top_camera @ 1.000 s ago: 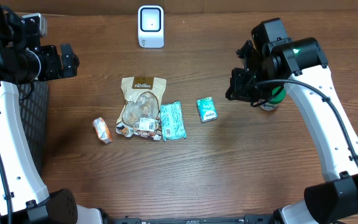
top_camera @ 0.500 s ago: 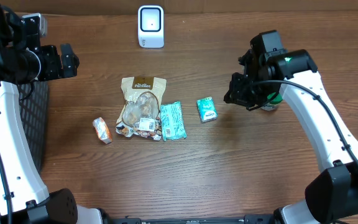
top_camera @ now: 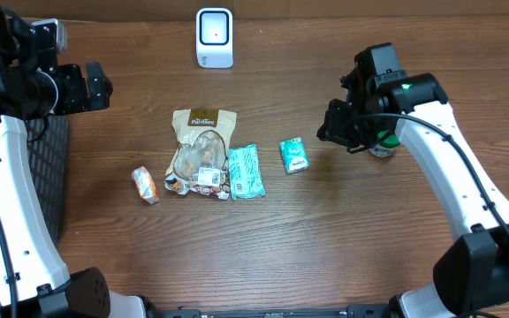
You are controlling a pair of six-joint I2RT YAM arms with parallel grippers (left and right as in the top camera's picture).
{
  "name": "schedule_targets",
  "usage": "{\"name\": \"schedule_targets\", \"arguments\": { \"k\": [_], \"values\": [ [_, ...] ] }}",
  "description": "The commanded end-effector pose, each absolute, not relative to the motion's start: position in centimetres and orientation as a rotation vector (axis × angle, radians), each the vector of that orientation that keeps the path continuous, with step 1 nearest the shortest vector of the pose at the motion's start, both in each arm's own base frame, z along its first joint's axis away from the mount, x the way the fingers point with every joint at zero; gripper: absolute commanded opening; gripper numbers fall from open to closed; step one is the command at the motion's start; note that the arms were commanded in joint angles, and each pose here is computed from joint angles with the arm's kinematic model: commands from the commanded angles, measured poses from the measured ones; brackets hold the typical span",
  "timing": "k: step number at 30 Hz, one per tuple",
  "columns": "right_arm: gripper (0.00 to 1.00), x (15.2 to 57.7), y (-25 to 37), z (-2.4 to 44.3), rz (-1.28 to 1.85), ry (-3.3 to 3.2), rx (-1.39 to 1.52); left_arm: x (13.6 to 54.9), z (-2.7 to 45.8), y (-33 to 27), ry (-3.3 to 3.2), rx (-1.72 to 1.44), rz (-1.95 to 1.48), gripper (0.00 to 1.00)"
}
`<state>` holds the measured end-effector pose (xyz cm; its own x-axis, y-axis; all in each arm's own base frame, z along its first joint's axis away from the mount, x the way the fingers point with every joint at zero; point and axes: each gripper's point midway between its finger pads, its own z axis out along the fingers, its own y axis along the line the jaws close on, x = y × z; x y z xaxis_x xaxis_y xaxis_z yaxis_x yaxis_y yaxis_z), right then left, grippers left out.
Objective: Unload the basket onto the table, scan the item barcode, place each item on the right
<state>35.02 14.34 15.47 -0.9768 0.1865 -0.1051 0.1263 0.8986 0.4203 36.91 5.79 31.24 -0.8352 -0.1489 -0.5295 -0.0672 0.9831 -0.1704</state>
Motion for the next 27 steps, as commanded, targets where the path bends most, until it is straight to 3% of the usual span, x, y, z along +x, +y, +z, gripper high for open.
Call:
{"name": "schedule_targets", "arguments": {
  "k": [1,8,20,27],
  "values": [
    [0.15,34.8,14.4,12.4,0.634,2.982,0.304,37.1,31.5,5.6,2.549,-0.119,-0.195,0.99],
    [0.29,35.4,15.3,8.0,0.698,3.013,0.305,37.1,31.5,5.6,2.549,-0.119,-0.195,0.99],
    [0.28,35.0,16.3,2.4,0.732,3.126,0.320,37.1,31.5,5.6,2.549,-0.119,-0.194,1.00],
    [0.27,34.0,16.3,1.8,0.673,3.166,0.301,37.1,31.5,5.6,2.549,-0.119,-0.194,1.00]
  ]
}}
